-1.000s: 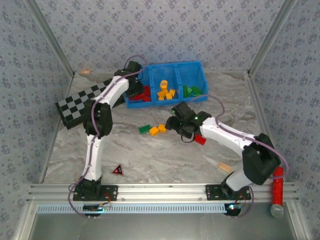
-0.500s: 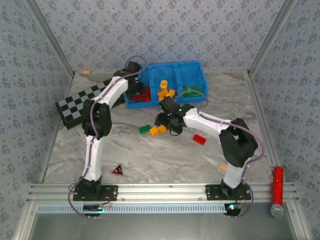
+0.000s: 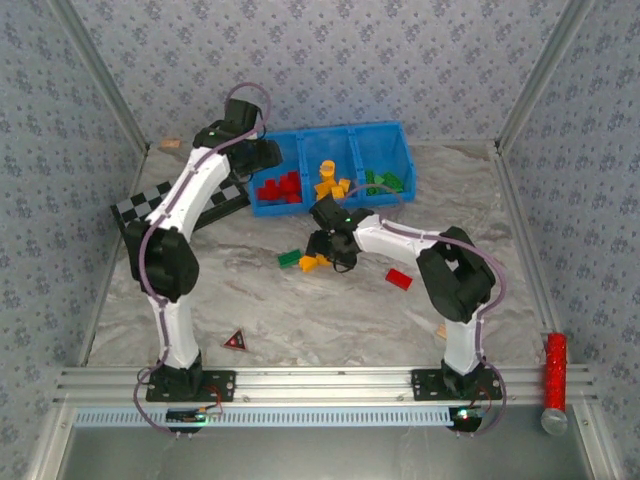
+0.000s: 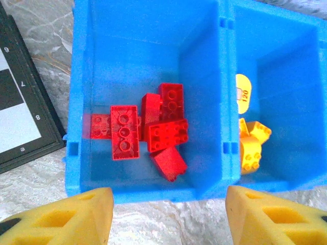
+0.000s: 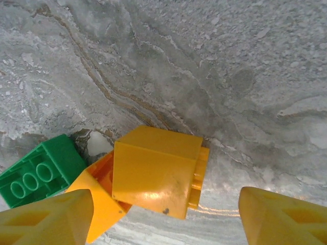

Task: Sort the legos into containers by color
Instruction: Pick up the lego from the center of the table.

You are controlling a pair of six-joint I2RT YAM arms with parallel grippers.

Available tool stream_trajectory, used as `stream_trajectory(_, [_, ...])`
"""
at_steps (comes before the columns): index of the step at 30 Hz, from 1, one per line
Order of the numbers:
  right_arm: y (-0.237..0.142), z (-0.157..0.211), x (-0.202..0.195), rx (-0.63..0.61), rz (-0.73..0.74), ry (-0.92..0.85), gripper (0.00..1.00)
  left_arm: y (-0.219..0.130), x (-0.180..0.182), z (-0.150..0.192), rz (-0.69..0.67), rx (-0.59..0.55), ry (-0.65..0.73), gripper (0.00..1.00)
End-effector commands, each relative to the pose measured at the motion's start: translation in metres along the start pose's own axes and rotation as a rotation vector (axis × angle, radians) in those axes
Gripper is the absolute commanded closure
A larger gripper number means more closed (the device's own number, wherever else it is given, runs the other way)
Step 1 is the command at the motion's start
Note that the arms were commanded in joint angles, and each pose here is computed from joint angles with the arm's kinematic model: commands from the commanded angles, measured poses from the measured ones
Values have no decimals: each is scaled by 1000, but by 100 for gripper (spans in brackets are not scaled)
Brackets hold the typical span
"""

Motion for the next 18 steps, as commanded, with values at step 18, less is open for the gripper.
stream_trajectory(18, [32,0,-23,70,60,-13,46,-65,46,26,-23,-33,35,39])
Point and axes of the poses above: each hand's point on the last joint's axis, 136 mm out from that joint toward the fingers, its own y axis out along the fingers, its own x axis along the line the jaws close on, z = x × y, the point moved 6 cm from there along -y, back along the fingers, and after that the axes turned 13 degrees about -y, right-handed, at the moved point
